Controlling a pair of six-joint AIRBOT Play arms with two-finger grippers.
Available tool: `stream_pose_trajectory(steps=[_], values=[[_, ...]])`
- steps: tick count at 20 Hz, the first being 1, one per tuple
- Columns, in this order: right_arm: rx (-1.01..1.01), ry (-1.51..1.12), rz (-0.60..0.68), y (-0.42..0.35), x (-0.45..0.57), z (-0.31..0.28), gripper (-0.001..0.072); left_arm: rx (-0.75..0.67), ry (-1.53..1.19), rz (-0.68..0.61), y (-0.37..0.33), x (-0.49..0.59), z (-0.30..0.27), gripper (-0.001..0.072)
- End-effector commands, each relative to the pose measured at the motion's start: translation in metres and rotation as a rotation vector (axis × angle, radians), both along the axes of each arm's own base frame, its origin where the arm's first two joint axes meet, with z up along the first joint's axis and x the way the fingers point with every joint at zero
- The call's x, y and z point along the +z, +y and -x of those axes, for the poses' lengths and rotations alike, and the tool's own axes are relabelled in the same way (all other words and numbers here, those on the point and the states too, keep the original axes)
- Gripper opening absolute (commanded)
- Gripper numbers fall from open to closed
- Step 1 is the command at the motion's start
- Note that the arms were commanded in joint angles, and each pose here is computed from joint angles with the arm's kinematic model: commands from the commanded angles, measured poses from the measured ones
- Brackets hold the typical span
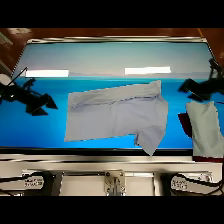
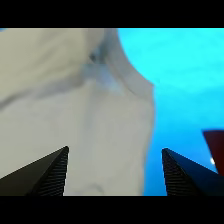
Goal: Fold the shirts.
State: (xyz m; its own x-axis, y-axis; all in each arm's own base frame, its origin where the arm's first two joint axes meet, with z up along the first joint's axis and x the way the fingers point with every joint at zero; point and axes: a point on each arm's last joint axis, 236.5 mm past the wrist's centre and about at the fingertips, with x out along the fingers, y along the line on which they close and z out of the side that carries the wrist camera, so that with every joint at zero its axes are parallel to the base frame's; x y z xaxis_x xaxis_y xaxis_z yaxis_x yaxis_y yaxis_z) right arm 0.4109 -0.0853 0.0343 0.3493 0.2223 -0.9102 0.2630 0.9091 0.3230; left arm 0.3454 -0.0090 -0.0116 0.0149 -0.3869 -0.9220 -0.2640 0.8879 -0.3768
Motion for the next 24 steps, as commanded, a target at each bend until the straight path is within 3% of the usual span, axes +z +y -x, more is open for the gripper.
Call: stream_pose_trajectory(steps=[1,4,8,16,17,19,20,21,24], values=[[-0.069,0.256,-0.041,-0.034,-0.016,0.107,0.0689,-0.007,0.034,0.015,0.014,-0.016,0.069,0.0696],[-0.093,0.257,-0.173,-0.003,-0.051,0.136,0.0688,0.074,0.057,0.194,-0.027,-0.066,0.109,0.0698],[-0.081,0.228,-0.310,0.034,-0.065,0.138,0.0689,0.148,0.015,0.244,-0.043,-0.095,0.111,0.0698],[-0.098,0.198,-0.318,0.034,-0.063,0.131,0.0689,0.146,0.033,0.284,-0.060,-0.116,0.104,0.0694],[-0.101,0.200,-0.319,0.034,-0.063,0.131,0.0688,0.148,0.021,0.282,-0.063,-0.117,0.100,0.0645],[-0.105,0.203,-0.321,0.034,-0.063,0.131,0.0688,0.159,-0.006,0.276,-0.068,-0.118,0.091,0.0246],[-0.107,0.205,-0.322,0.035,-0.063,0.131,0.0688,0.166,-0.013,0.280,-0.069,-0.117,0.088,0.0094],[-0.109,0.207,-0.322,0.034,-0.063,0.132,0.0689,0.175,-0.015,0.288,-0.070,-0.116,0.087,0.0042],[-0.092,0.274,-0.302,0.040,-0.081,0.149,0.0689,0.165,0.000,0.307,-0.074,-0.113,0.091,0.0042]])
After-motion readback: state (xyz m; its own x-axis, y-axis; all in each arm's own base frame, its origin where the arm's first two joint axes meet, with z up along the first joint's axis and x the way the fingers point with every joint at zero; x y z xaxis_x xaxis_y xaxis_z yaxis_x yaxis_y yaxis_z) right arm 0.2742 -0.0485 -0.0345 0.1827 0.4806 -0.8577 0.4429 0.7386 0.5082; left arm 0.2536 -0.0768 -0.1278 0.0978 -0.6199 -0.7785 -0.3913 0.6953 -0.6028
